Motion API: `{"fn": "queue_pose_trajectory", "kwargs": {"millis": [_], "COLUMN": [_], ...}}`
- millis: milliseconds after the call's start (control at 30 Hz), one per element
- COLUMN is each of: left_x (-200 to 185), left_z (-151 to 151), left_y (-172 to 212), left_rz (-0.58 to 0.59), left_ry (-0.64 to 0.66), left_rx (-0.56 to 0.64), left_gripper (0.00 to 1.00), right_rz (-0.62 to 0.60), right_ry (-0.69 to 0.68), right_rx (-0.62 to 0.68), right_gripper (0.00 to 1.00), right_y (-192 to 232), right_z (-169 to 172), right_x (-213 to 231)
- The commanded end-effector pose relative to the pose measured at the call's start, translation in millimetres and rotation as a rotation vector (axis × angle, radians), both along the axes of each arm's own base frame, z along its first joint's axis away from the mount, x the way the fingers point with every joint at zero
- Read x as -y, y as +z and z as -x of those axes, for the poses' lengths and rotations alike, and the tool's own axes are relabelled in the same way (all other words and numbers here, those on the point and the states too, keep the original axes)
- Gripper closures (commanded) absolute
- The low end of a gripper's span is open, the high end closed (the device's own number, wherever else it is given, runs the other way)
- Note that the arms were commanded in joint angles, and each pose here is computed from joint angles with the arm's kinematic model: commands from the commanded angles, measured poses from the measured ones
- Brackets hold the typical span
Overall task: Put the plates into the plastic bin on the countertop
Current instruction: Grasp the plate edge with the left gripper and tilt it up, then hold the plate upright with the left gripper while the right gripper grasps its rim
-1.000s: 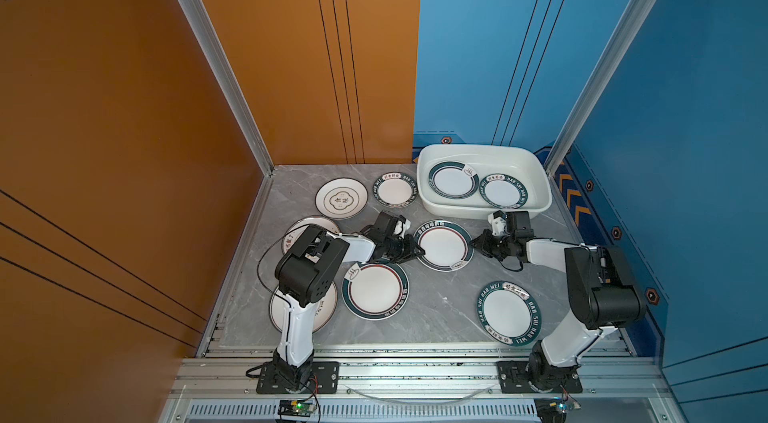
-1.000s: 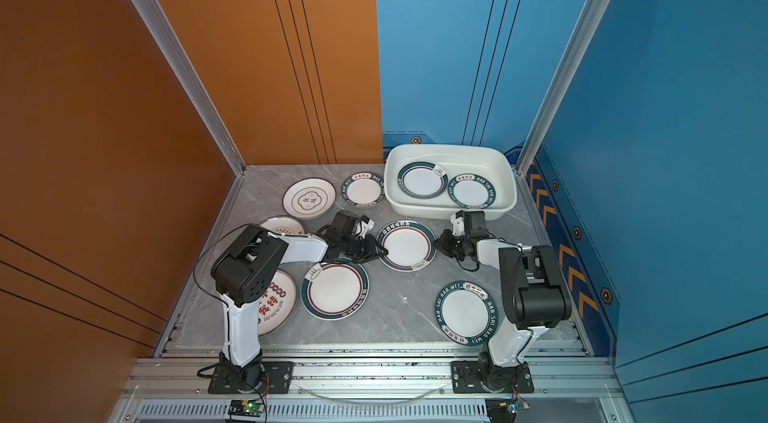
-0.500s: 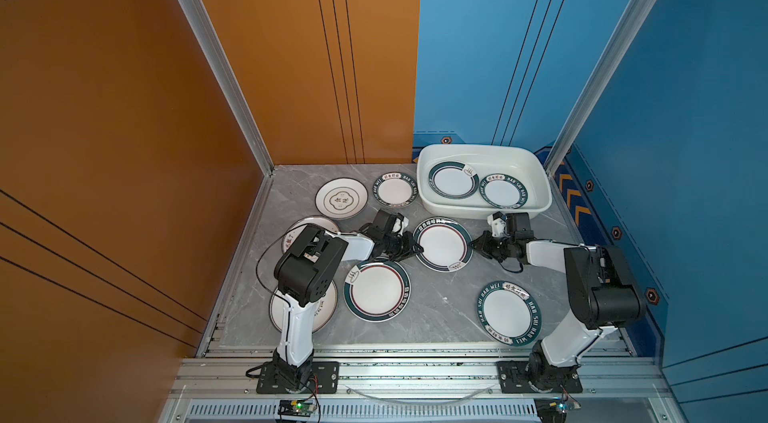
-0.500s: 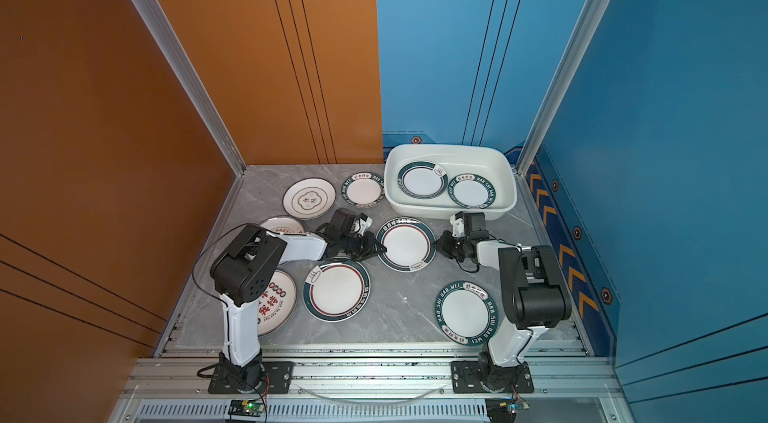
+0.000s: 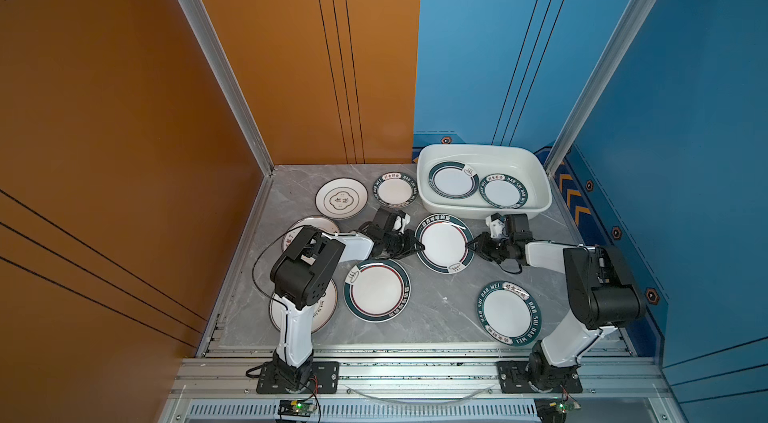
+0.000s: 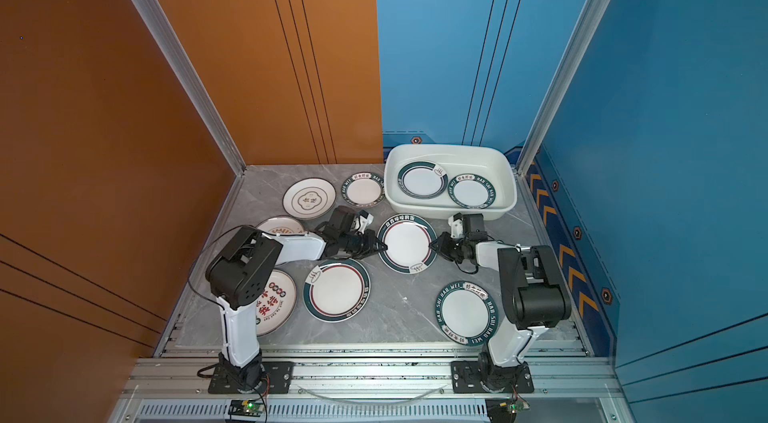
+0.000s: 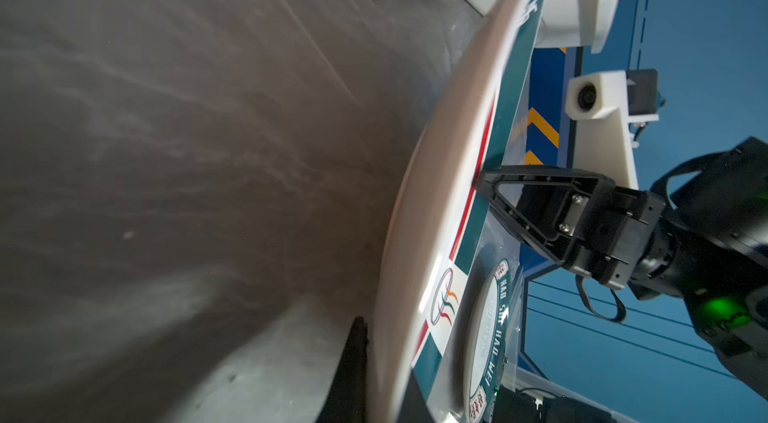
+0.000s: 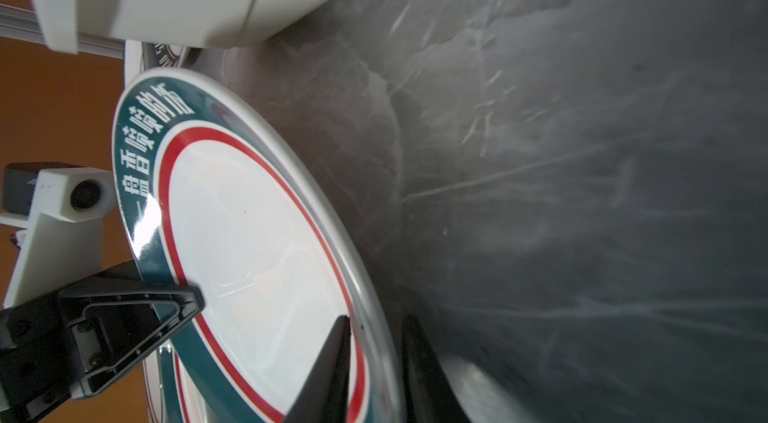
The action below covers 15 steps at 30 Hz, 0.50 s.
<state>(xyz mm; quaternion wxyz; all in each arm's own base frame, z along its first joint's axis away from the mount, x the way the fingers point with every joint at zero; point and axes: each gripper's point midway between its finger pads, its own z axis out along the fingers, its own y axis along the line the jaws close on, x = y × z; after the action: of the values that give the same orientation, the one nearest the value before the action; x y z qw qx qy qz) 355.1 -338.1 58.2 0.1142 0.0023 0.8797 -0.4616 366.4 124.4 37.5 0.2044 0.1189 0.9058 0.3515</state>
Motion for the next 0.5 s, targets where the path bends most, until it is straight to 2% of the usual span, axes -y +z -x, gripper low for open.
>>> {"fn": "queue_pose_trajectory", "kwargs": {"millis": [0, 100, 233, 300, 467], "left_x": [21, 22, 22, 21, 18], "left_z": [10, 13, 17, 18, 19], "left_y": [45, 56, 74, 80, 88], "left_rz": [0.093, 0.113, 0.143, 0.149, 0.14], "left_ry": [-0.107, -0.12, -0.134, -0.137, -0.141], "left_rx": [0.102, 0.111, 0.128, 0.135, 0.151], "left_gripper": [1.0, 1.0, 1.0, 1.0, 1.0], "right_rz": [-0.079, -0.12, -0.193, -0.227, -0.286], "right_ry": [0.061, 0.092, 0.127, 0.141, 0.188], "right_rx": [0.091, 0.143, 0.203, 0.231, 0.289], "right_gripper": [0.63, 0.55, 0.54, 0.58, 0.77], "right_y": [27, 41, 60, 70, 90], "right_z": [0, 0, 2, 2, 6], "right_x": [-17, -23, -32, -37, -47]}}
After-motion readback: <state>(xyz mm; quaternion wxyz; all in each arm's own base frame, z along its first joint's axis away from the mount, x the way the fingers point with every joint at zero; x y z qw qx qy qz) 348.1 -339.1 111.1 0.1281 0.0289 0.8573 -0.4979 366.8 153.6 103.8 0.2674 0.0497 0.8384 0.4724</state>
